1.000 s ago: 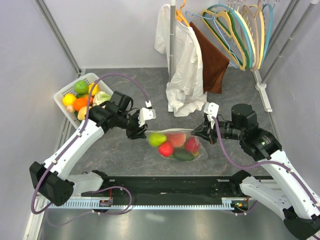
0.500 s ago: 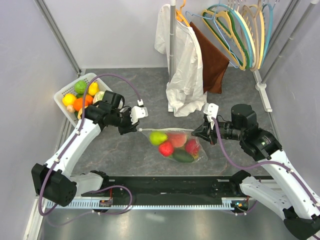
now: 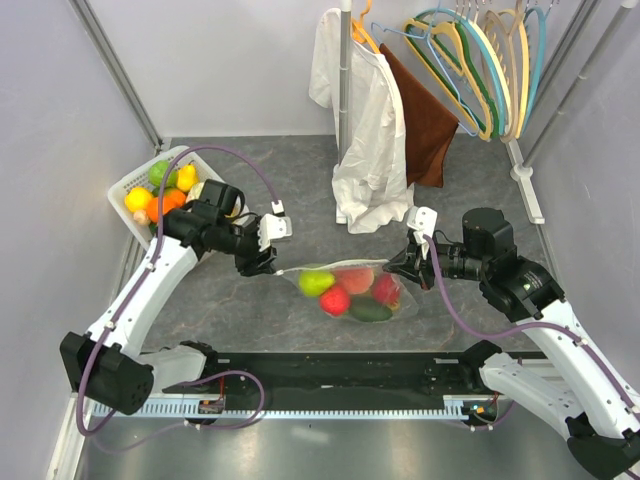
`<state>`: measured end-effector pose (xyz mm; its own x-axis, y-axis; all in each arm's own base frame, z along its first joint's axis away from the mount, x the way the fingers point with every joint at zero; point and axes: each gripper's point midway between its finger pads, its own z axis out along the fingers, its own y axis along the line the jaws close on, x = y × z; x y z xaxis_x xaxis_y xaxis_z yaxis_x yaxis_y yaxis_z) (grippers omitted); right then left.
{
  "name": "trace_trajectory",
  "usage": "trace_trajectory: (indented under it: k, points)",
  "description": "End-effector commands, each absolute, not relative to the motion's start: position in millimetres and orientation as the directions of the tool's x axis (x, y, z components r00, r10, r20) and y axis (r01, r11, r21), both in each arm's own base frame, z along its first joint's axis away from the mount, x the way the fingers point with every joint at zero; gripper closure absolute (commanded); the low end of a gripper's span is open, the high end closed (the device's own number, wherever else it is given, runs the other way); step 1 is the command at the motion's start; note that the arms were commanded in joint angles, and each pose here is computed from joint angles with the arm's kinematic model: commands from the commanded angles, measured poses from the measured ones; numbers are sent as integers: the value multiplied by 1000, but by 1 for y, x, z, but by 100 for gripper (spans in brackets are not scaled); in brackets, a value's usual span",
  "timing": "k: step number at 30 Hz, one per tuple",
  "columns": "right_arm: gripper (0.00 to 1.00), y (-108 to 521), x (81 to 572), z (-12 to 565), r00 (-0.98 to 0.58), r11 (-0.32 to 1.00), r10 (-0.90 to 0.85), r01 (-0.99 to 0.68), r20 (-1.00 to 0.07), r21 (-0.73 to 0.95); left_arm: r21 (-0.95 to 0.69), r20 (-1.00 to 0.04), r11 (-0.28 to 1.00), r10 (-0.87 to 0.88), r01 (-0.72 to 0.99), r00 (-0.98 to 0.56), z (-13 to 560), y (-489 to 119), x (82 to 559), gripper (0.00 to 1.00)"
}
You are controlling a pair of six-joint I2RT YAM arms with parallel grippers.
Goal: Place the food in the zip-top bag and seal the zipper
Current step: Zip the zipper food storage bag at the center of the board.
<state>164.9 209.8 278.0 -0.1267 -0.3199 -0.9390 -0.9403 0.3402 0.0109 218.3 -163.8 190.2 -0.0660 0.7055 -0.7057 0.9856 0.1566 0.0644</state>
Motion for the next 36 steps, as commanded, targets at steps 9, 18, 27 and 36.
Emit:
trace_trajectory:
  k: [9,18,27,36]
  points:
    - [100,215,164,305,-43,303,-284,-952,-958,-47,140,-752,-49,644,989,138,190,-176,199,45]
    - [100,215,164,305,-45,300,-286,-953,-957,-45,138,-718,-72,679,988,150,179,-168,195,44]
    - [100,216,165,305,-46,295,-285,-955,-957,-42,153,-748,9,655,988,110,186,-177,211,45]
    - [100,218,166,305,-50,294,-284,-955,-957,-37,141,-758,16,645,990,97,185,-183,215,50]
